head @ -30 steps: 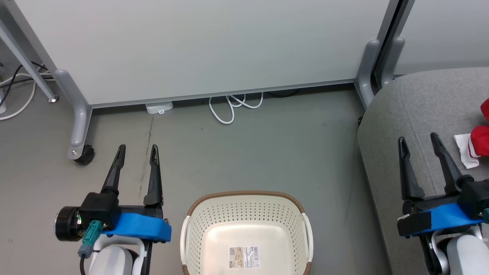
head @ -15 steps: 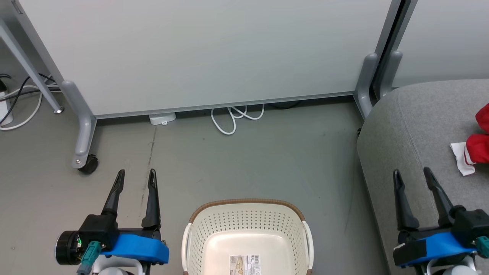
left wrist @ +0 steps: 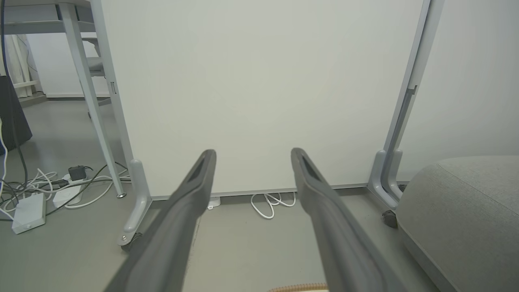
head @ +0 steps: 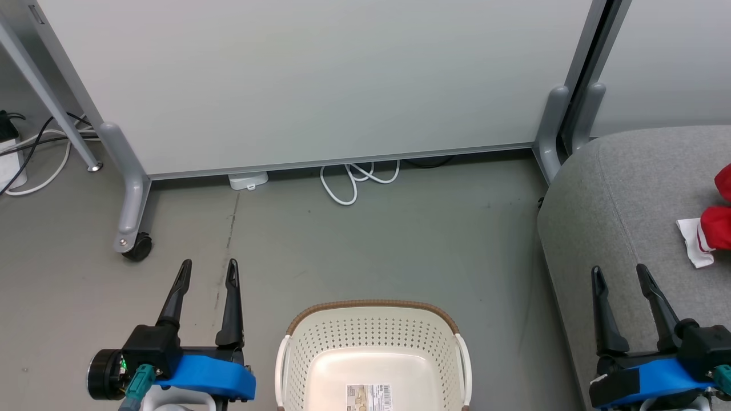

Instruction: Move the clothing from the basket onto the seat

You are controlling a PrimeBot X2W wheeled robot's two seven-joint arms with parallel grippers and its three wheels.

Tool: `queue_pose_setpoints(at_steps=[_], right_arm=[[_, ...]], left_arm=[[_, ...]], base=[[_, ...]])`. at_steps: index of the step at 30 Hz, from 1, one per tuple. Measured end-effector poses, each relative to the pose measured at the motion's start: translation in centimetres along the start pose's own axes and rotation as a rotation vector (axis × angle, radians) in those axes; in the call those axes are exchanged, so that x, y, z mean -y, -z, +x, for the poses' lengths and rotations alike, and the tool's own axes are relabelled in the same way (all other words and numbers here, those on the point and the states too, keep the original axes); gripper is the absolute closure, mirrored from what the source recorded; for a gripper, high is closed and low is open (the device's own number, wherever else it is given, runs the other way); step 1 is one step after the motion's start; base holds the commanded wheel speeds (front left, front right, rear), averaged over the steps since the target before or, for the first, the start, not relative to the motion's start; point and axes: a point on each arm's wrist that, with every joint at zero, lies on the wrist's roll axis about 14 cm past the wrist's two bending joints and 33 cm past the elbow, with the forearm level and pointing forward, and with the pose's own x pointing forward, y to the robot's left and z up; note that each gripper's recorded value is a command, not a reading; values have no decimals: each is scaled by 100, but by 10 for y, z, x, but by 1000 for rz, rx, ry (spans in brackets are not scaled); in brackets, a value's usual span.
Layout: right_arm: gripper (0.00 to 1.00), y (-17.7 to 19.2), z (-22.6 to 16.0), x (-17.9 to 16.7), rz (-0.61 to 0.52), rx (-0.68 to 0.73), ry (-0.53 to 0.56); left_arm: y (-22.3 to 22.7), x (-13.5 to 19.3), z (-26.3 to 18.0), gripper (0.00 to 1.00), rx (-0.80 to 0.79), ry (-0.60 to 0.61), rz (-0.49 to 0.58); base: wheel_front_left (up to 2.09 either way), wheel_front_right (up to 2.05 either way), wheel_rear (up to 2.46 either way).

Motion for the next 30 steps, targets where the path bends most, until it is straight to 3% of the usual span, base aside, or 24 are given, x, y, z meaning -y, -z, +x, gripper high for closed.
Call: queue_pose_setpoints(at_steps=[5, 6, 12, 30], right_arm=[[0, 0, 1, -1, 1, -1, -3], [100, 3, 0, -1, 2, -8, -2], [100, 25, -8, 0, 34, -85, 13], [100, 29, -11, 12, 368, -111, 108]], left_arm=[[1, 0, -1, 0, -3, 1, -1], [3, 0, -2, 100, -10, 0, -4], [32, -2, -18, 100, -107, -18, -40], [34, -18, -16, 100, -124, -124, -360]], base=[[0, 0, 0], [0, 0, 0], [0, 0, 0], [0, 0, 0]])
